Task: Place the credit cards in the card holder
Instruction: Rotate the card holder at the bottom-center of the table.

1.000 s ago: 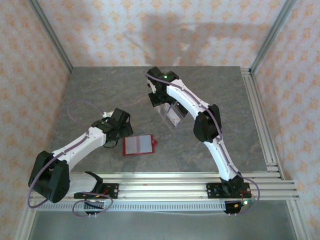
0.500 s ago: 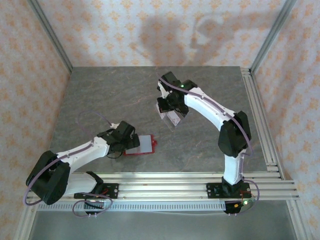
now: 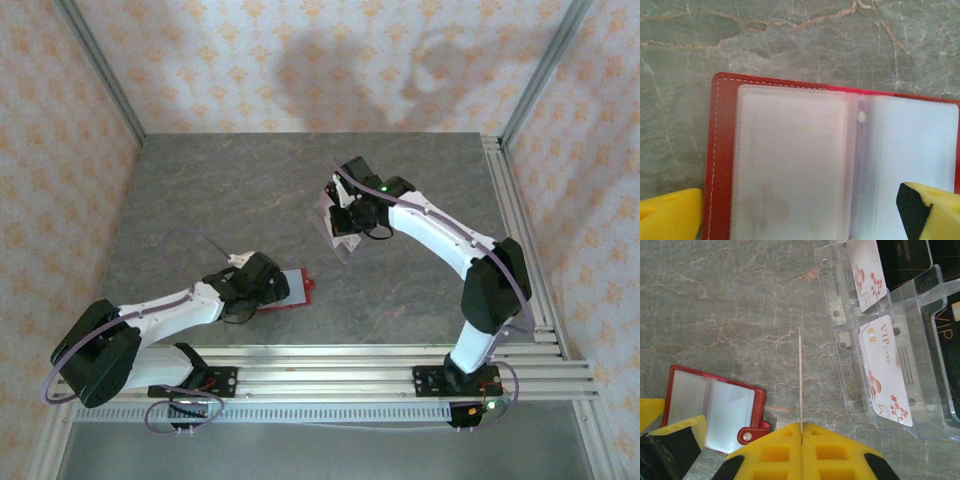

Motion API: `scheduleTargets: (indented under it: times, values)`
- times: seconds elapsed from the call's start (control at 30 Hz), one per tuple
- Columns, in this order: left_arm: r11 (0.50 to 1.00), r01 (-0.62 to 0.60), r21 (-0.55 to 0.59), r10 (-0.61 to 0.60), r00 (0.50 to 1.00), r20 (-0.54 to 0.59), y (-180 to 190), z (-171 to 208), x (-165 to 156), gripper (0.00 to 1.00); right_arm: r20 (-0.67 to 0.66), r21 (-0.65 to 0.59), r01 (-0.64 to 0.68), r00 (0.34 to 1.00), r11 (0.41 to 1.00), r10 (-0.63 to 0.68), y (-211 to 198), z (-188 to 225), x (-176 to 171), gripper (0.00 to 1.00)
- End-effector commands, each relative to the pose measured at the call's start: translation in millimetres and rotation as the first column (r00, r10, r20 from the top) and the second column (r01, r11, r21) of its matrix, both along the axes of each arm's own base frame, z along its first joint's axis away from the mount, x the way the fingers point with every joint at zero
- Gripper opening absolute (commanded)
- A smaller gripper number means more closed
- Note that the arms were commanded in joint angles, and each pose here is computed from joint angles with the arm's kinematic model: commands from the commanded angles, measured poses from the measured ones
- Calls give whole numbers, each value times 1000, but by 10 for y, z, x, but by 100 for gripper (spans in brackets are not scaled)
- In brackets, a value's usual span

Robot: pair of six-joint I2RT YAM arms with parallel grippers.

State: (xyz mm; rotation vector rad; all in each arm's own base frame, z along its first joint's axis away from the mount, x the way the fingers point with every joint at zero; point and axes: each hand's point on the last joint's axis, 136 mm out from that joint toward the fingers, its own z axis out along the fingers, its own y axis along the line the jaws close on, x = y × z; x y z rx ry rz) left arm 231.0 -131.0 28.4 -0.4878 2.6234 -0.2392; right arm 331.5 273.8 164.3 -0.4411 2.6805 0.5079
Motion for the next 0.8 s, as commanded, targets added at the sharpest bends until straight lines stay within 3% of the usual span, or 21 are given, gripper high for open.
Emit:
scheduleTargets:
  times: [0.0, 0.27, 0.4, 0.53, 0.77]
  values:
    - [999, -42, 1, 42, 998, 47, 8, 37, 26, 100, 38, 11, 22, 999, 1000, -23, -61, 105, 4, 0]
    - [1000, -17, 6, 16, 997, 70, -186, 137, 76, 100, 45, 17, 37, 998, 999, -38, -139, 151, -41, 0]
    - [991, -88, 96, 78, 991, 105, 34, 302, 96, 100, 32, 67, 50, 998, 996, -53, -122, 153, -111, 0]
    - [965, -158, 209, 132, 982, 134, 345, 477, 38, 100, -19, 216, 69, 998, 974, -66, 30, 135, -235, 0]
    - [945, -90, 314, 80, 996, 44, 552, 336, -107, 100, -75, 491, 88, 996, 867, -58, 401, 54, -420, 0]
